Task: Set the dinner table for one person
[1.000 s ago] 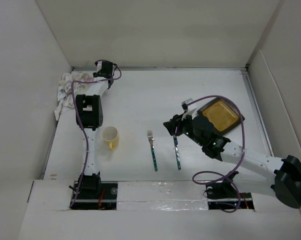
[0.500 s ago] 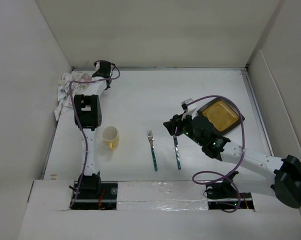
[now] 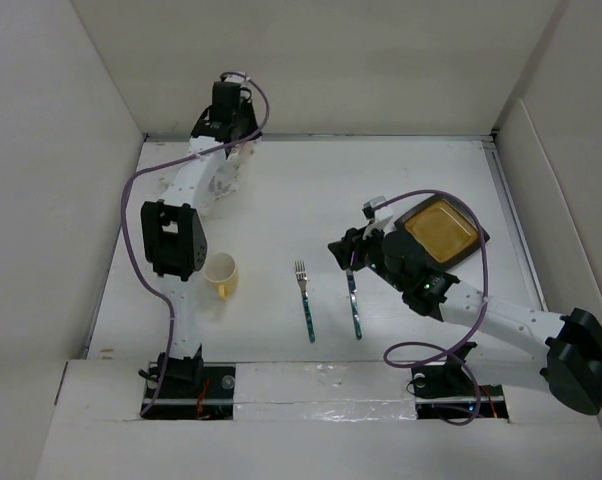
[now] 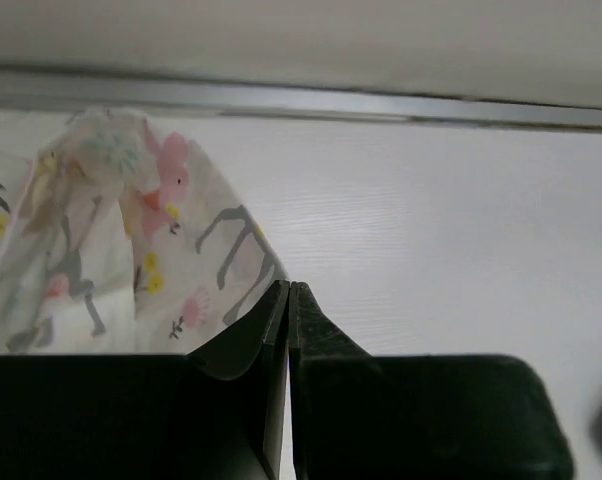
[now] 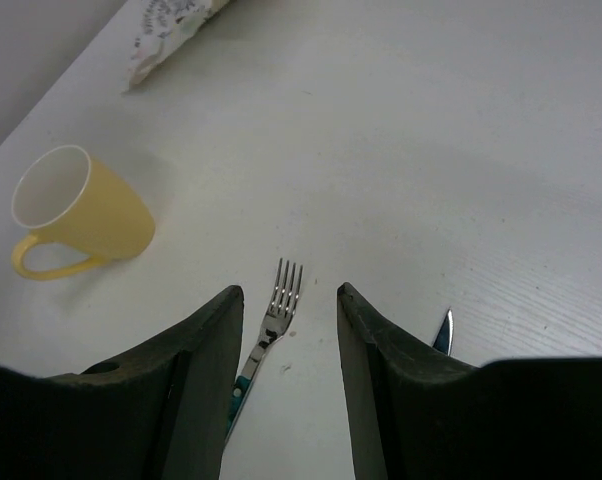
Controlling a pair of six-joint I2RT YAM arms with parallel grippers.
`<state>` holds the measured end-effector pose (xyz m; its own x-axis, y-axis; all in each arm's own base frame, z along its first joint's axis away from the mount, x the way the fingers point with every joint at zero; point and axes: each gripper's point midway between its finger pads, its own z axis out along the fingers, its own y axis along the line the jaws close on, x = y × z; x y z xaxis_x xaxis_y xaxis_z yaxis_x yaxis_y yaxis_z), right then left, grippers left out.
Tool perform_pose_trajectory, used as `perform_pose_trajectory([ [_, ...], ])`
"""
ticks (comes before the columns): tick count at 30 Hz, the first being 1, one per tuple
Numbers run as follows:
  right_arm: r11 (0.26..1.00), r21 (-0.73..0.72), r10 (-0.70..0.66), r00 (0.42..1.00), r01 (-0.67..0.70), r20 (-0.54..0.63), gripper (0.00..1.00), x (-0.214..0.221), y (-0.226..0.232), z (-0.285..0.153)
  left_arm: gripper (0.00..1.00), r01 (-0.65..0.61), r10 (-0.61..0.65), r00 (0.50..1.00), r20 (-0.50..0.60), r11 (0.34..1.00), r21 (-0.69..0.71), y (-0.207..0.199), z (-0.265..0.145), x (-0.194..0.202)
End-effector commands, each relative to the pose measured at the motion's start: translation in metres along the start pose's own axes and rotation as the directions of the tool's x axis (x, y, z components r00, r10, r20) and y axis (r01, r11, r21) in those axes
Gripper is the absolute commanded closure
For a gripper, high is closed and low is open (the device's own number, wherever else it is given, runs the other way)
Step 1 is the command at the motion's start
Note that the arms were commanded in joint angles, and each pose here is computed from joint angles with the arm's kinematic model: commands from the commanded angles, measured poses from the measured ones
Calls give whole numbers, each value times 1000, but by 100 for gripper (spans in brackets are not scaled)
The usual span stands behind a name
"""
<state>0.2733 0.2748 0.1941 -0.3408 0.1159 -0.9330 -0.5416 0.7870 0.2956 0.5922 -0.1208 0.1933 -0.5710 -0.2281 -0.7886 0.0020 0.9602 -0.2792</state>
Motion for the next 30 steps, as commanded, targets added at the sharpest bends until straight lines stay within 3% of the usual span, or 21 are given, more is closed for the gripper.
perform_pose_trajectory([
  [1, 1000, 31, -3, 997, 0, 76, 52, -28, 1, 2, 100, -89, 59, 993, 101, 943, 320, -112, -47, -39],
  [3, 999, 55, -4, 997, 0, 79, 52, -28, -3, 3, 100, -135, 119, 991, 65, 907, 399, -143, -47, -21],
  [6, 996, 83, 3, 996, -10, 88, 48, -29, -7, 4, 100, -138, 163, 986, -23, 895, 425, -152, -22, 13],
  [7, 996, 91, 3, 996, -12, 93, 46, -32, -8, 5, 94, -123, 169, 983, -72, 895, 429, -148, -8, 33],
  [8, 995, 101, 6, 996, -15, 83, 43, -28, -10, 7, 74, -100, 166, 980, -107, 884, 457, -150, -4, 46],
  [11, 990, 142, 15, 997, -27, 81, 38, -26, -17, 10, 49, -63, 161, 973, -166, 876, 478, -147, 10, 74],
  [15, 976, 213, 34, 996, -52, 87, 42, -26, -27, 18, 39, -61, 154, 978, -140, 856, 513, -162, 2, 65],
  [16, 971, 235, 39, 997, -54, 69, 51, -22, -30, 19, 39, -65, 150, 981, -123, 852, 520, -165, -5, 57],
  [17, 960, 270, 59, 995, -81, 86, 91, -31, -35, 22, 53, -76, 148, 984, -100, 854, 515, -169, -13, 52],
  [18, 955, 283, 58, 994, -82, 92, 91, -32, -38, 22, 53, -85, 145, 986, -77, 849, 522, -171, -13, 47],
  [19, 947, 310, 62, 995, -85, 82, 100, -30, -44, 25, 65, -79, 131, 989, -71, 864, 497, -165, -18, 48],
  [20, 936, 336, 81, 992, -108, 93, 100, -33, -53, 26, 90, -83, 125, 991, -55, 872, 482, -161, -18, 48],
  [21, 929, 350, 85, 991, -117, 106, 100, -40, -59, 28, 98, -94, 132, 990, -48, 876, 474, -164, -18, 53],
  [24, 902, 400, 118, 983, -165, 140, 100, -50, -87, 29, 98, -132, 198, 975, -99, 879, 458, -168, -17, 90],
  [26, 895, 403, 138, 978, -192, 159, 100, -54, -98, 27, 87, -210, 273, 956, -106, 892, 400, -165, -14, 116],
  [28, 880, 425, 158, 975, -212, 159, 100, -50, -114, 20, 83, -288, 345, 934, -94, 882, 372, -177, -21, 150],
  [30, 877, 416, 174, 965, -242, 195, 97, -57, -117, 9, 72, -317, 366, 929, -47, 858, 405, -191, -28, 163],
])
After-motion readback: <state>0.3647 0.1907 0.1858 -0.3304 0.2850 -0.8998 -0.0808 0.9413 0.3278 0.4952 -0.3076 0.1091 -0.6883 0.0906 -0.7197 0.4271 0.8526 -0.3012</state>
